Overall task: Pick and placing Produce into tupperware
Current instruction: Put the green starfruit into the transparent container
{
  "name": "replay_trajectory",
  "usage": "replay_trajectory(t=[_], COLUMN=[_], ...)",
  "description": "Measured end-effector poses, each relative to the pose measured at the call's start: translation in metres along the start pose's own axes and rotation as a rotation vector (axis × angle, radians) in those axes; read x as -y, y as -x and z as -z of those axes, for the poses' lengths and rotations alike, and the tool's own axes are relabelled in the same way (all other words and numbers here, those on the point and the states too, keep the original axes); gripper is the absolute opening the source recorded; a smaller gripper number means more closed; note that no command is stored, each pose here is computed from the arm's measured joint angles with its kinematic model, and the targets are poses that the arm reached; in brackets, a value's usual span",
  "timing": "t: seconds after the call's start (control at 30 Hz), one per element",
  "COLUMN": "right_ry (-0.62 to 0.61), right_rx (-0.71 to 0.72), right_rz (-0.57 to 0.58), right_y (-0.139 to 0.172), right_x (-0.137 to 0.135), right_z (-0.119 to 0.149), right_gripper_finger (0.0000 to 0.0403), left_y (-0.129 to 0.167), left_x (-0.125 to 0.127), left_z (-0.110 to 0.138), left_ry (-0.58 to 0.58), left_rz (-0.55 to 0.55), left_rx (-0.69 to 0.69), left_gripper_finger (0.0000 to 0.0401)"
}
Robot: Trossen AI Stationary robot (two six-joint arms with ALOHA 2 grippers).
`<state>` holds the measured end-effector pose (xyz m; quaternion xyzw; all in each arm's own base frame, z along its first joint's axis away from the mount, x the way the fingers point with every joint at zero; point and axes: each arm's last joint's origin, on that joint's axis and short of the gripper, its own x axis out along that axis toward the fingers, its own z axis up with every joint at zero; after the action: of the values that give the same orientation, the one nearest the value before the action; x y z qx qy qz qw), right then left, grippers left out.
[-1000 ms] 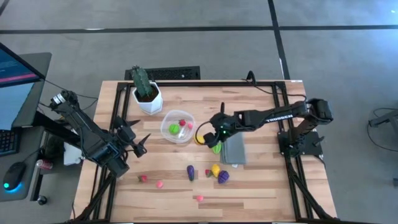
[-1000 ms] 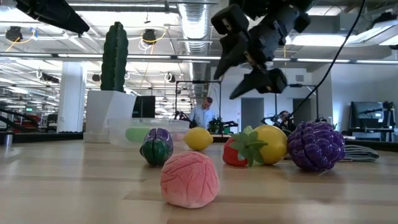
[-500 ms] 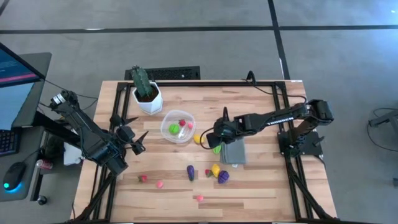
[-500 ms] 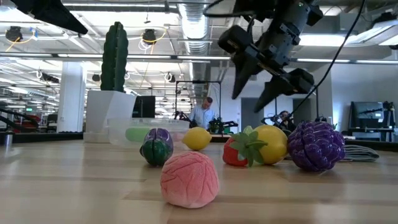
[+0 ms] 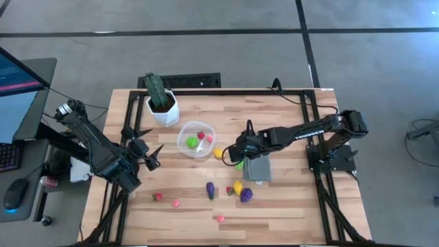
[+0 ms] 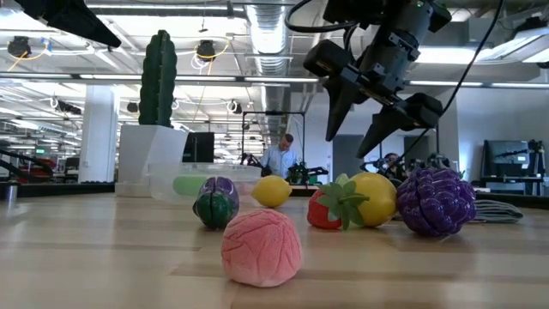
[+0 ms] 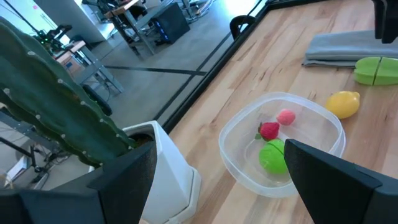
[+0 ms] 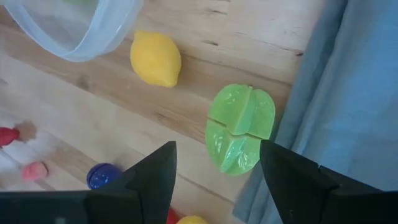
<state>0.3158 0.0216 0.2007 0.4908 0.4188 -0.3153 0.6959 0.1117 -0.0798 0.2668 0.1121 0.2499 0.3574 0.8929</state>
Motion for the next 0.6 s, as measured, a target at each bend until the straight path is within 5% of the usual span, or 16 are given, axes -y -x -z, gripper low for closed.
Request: replay_trajectory(t=[0.33,0.6], right_ry=[-0.011,0.037], right_rx=[0.011,-0.043], right_rz=[0.035,0.040], right_y=[0.000,-0.029], right_x=[0.003,-0.001], right_z=[0.002,0.006], right_gripper_finger=[0.0254,0.0255], left_y=[0.000,0.000], left_x=[0.000,0.000], left_z=[0.000,0.000], left_ry=[0.026,0.035], left_rz=[0.000,0.001], left_rx=[-0.001,-0.001], left_gripper_finger=[0.0343,0.0343])
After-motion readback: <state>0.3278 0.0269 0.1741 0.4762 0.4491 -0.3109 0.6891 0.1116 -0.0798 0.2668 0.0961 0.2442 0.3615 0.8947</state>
